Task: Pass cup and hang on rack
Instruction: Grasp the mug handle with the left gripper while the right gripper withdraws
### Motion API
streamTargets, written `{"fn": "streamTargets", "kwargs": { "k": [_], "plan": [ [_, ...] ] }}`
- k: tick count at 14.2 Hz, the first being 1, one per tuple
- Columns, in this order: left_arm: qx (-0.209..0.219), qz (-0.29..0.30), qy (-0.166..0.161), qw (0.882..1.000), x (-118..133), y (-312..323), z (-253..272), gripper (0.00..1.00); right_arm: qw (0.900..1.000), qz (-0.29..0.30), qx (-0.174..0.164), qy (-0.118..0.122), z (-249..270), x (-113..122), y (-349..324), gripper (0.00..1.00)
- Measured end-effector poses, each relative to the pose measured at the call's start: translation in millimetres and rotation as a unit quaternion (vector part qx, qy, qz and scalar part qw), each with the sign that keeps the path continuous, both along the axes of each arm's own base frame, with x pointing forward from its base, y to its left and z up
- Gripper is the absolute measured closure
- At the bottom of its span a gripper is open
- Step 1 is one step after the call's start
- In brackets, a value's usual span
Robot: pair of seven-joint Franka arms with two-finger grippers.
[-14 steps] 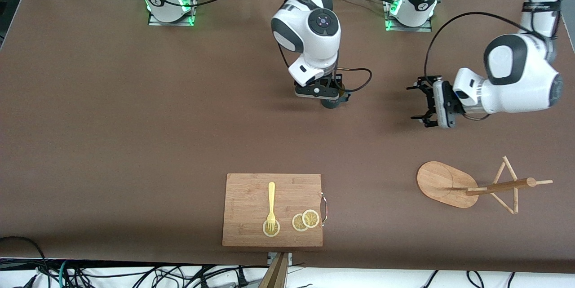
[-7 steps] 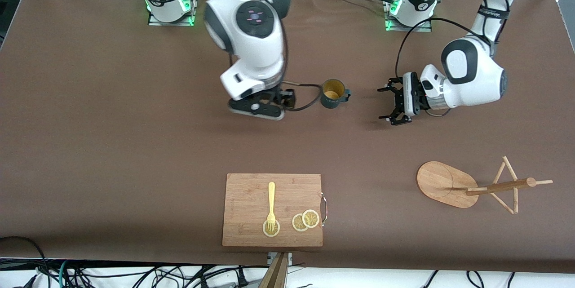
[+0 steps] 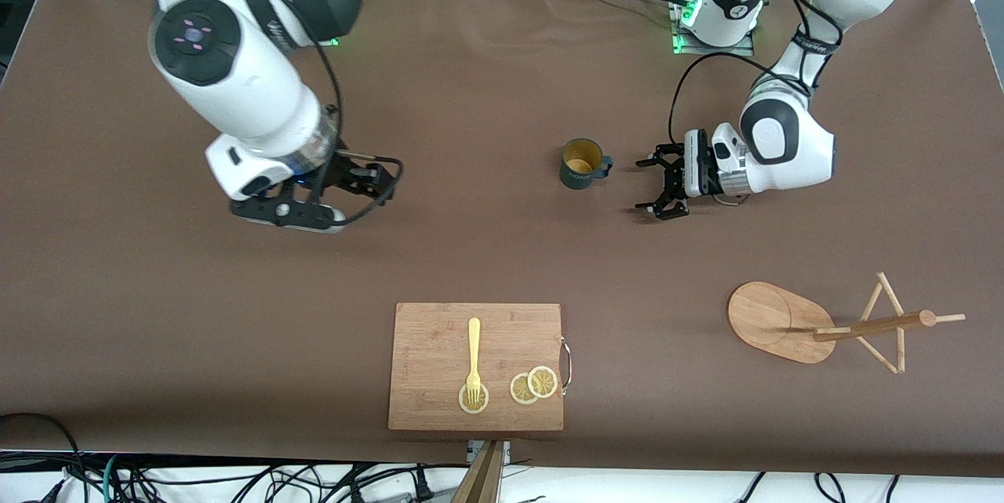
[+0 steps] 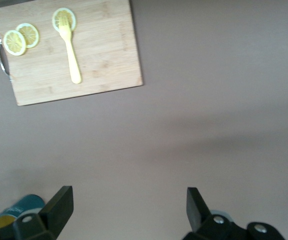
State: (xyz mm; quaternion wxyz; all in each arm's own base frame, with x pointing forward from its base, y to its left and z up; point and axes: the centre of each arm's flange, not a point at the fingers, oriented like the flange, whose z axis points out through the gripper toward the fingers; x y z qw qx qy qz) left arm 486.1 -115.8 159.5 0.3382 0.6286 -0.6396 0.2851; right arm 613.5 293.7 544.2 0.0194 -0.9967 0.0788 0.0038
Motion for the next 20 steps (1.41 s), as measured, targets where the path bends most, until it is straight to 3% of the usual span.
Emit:
{"fn": "streamTargets", "kwargs": {
  "k": [5, 10, 20],
  "plan": [
    [-0.017, -0.029, -0.008, 0.999, -16, -15, -32, 0.00, 1.000, 0.007, -0.002, 0.011, 27, -14, -89, 0.00],
    [-0.036, -0.013, -0.004, 0.999, -30, -22, -49, 0.00, 0.999, 0.026, 0.015, 0.018, 53, -38, -171, 0.00],
    [-0.056, 0.010, 0.021, 0.998, -52, -44, -61, 0.00, 0.997, 0.067, 0.008, 0.036, 42, -41, -220, 0.00]
  ]
}}
